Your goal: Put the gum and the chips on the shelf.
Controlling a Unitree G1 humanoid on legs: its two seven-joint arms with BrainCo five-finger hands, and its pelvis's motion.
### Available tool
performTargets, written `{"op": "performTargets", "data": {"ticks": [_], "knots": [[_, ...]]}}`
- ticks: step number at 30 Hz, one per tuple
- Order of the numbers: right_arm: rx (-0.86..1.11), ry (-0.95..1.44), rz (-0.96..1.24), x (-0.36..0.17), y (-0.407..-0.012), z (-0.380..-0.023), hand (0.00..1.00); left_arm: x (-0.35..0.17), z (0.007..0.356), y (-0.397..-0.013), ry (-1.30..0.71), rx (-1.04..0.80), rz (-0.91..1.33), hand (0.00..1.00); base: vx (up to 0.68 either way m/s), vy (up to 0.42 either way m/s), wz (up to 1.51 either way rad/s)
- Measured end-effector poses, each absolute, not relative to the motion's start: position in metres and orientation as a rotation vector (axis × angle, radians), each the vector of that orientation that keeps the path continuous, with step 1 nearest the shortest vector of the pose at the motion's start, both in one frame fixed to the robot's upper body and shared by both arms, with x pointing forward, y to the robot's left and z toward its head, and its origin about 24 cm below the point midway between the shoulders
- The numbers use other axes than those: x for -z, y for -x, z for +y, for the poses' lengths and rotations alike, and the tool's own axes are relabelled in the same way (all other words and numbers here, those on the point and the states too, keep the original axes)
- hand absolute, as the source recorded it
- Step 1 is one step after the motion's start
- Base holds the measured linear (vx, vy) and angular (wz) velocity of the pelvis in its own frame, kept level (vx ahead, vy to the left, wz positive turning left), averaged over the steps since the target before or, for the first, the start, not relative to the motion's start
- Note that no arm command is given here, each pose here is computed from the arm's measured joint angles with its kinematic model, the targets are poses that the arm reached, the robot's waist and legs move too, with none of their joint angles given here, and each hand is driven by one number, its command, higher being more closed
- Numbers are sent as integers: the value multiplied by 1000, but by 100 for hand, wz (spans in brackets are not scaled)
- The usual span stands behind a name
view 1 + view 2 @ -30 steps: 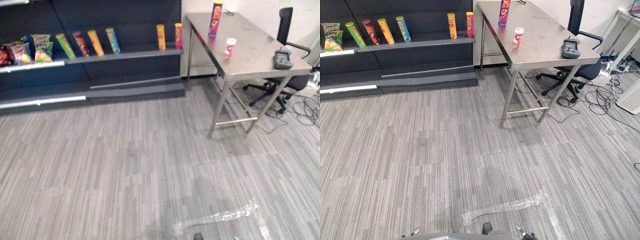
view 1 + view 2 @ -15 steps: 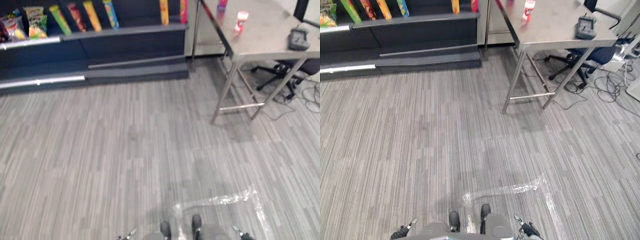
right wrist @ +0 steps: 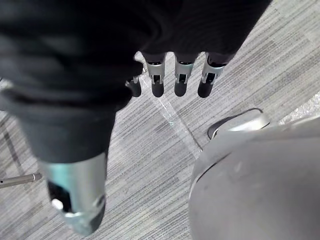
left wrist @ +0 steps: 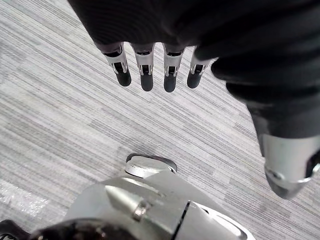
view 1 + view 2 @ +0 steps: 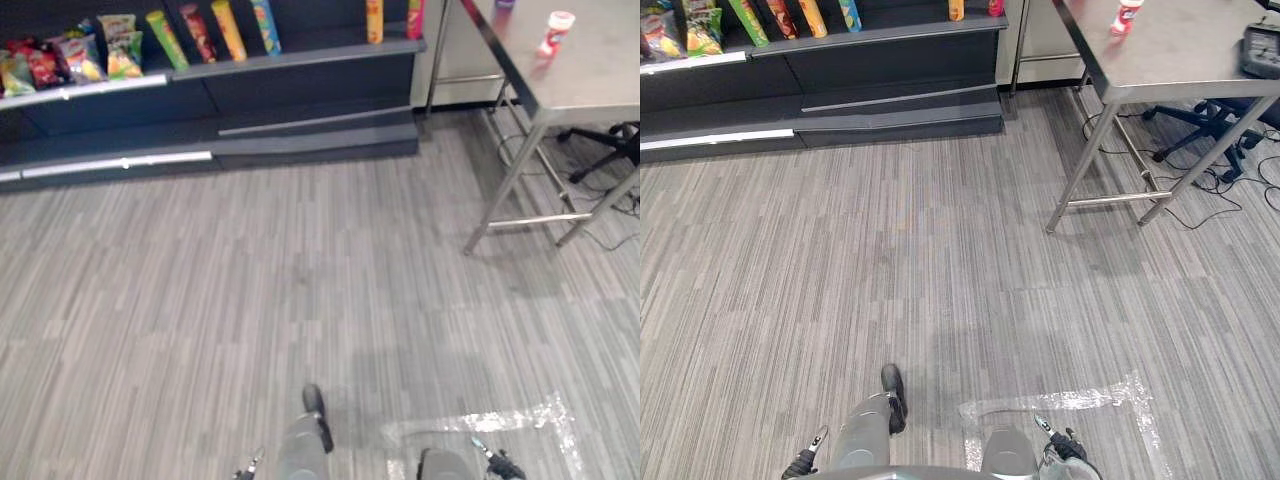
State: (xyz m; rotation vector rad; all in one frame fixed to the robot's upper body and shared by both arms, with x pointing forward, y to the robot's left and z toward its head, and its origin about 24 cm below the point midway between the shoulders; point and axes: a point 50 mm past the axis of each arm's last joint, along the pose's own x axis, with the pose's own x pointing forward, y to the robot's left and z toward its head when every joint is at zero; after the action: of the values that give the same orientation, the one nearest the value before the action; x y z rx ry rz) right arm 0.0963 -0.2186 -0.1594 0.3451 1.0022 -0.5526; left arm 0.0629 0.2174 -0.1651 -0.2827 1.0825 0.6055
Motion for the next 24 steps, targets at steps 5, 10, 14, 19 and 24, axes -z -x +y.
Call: {"op": "performTargets", "data": {"ticks": [5, 10, 14, 19, 24], "knots": [[558, -392, 1028, 163, -95, -210, 0, 164, 224, -62, 230, -582, 1086, 0, 464, 336, -25], [575, -405, 1006, 161, -96, -214, 0, 165, 223, -61, 169, -515, 1111, 0, 407, 275, -47], [523, -350, 983, 158, -106, -218, 0, 162, 222, -79, 128, -444, 1081, 0, 309, 93, -1], [517, -337, 937, 153, -115, -222, 0, 162, 214, -87, 163, -444, 1072, 0, 321, -78, 15], [557, -332, 950, 154, -103, -231, 0, 167, 196, -85, 266, -483, 1097, 0, 468, -225, 20]]}}
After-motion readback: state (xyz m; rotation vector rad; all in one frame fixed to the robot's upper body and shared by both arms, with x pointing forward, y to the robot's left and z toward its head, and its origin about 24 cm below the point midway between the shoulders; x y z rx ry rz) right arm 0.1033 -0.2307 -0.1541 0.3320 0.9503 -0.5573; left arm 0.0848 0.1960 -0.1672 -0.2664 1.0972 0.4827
